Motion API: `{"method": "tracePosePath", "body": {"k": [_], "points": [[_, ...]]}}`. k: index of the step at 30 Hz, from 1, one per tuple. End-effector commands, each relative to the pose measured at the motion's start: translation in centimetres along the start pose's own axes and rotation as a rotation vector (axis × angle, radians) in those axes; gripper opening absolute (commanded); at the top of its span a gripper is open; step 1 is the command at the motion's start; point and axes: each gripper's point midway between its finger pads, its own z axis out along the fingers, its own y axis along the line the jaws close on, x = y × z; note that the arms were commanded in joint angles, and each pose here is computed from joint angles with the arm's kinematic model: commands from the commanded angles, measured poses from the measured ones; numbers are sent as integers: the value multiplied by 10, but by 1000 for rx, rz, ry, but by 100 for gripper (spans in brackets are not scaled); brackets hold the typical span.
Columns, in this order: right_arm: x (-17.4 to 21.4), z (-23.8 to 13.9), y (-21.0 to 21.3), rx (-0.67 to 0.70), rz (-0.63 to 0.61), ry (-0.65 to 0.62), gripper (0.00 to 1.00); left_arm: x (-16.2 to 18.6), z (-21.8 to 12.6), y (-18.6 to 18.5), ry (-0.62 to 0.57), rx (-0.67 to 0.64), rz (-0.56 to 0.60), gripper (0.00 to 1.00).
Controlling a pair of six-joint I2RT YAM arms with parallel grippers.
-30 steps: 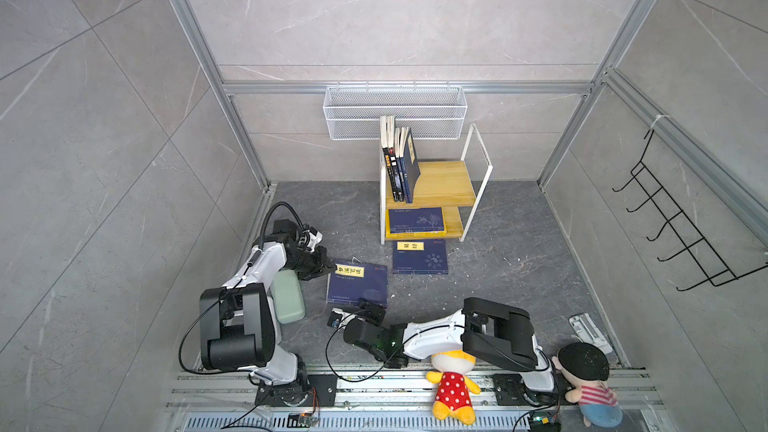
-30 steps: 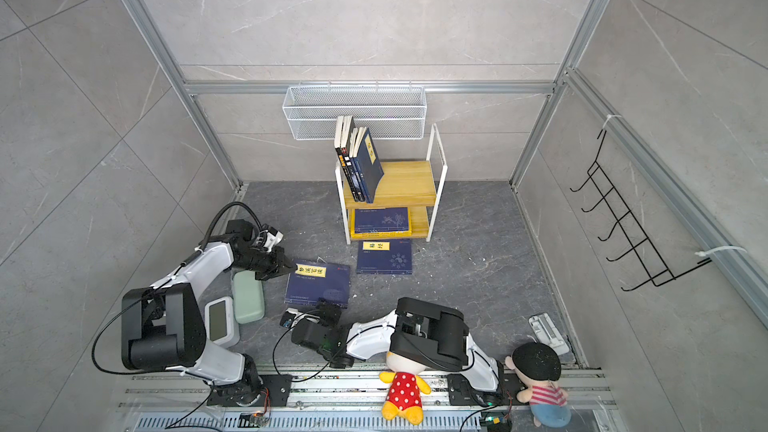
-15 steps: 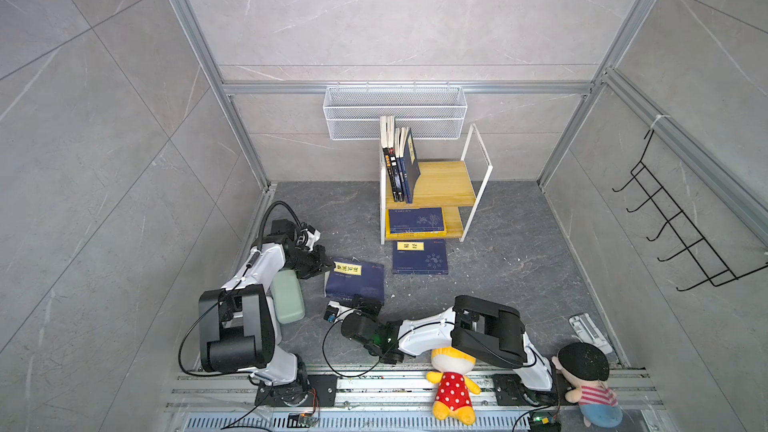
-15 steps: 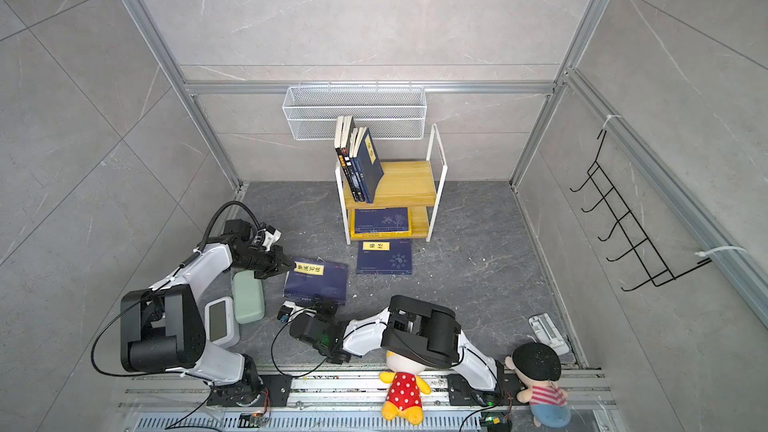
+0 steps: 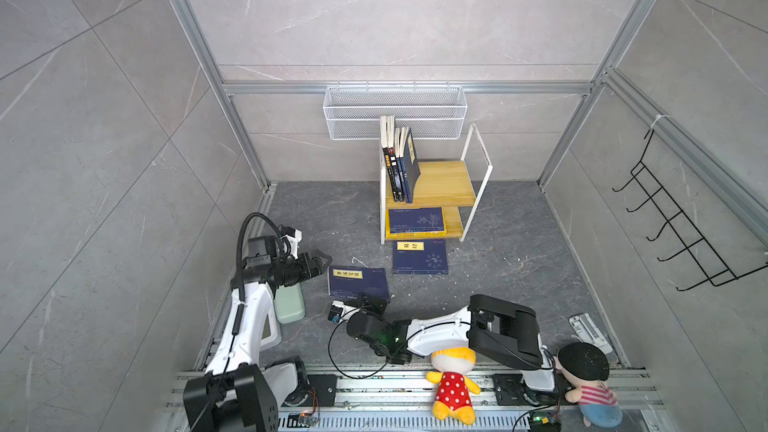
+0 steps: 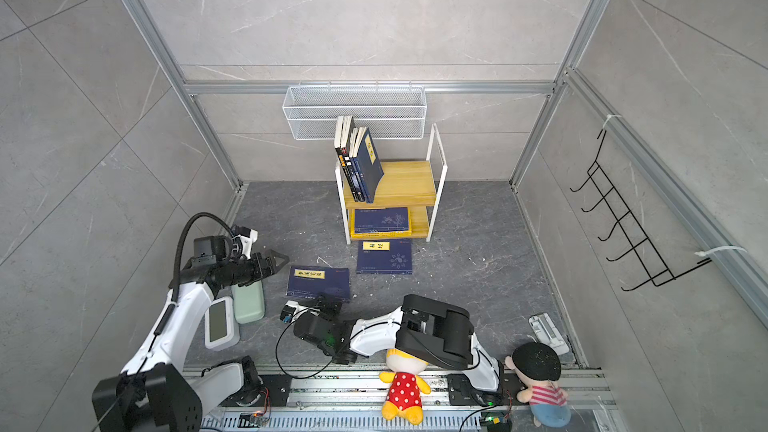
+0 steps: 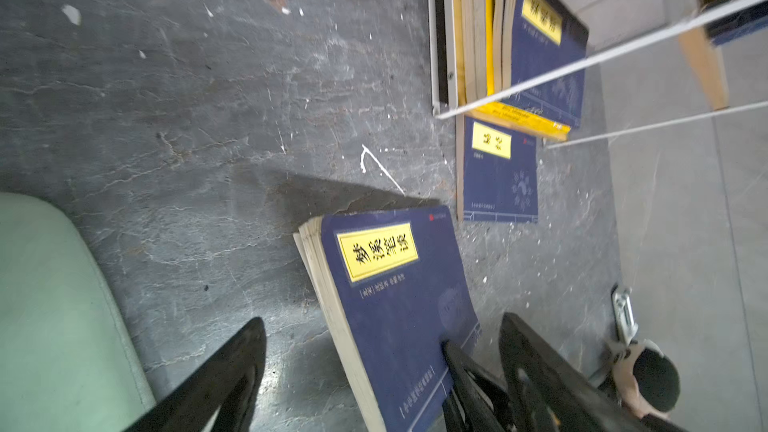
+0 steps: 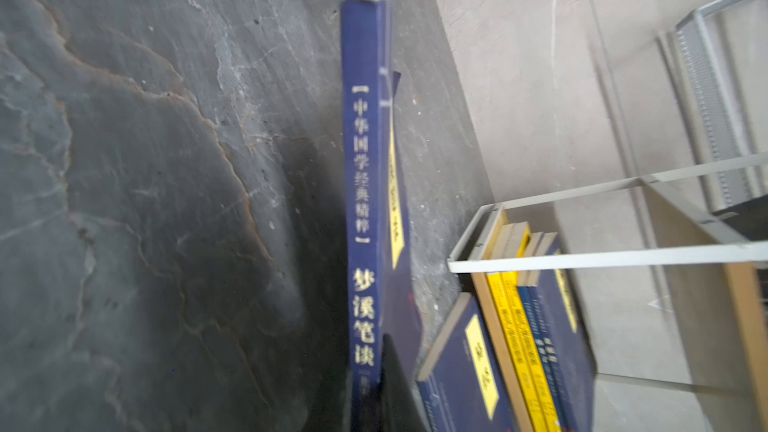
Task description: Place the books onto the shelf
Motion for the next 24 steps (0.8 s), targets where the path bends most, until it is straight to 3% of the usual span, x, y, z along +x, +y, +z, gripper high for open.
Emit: {"method": "tracePosePath", "body": {"k": [1,9,14,24], "points": [[-8,-19,-30,56,-5,-11,0,-22,-17,-8,-169,17,122,100],[13,-50,-69,120,-147,20,0,-30,-30,-4,-213,-29,182,100],[26,-77,-87,60,-178,13,0,-28,-30,-2,-227,-32,210,100],[72,-105,-157,72,-278,136,0,-28,-30,-8,-220,-1,219,100]]}}
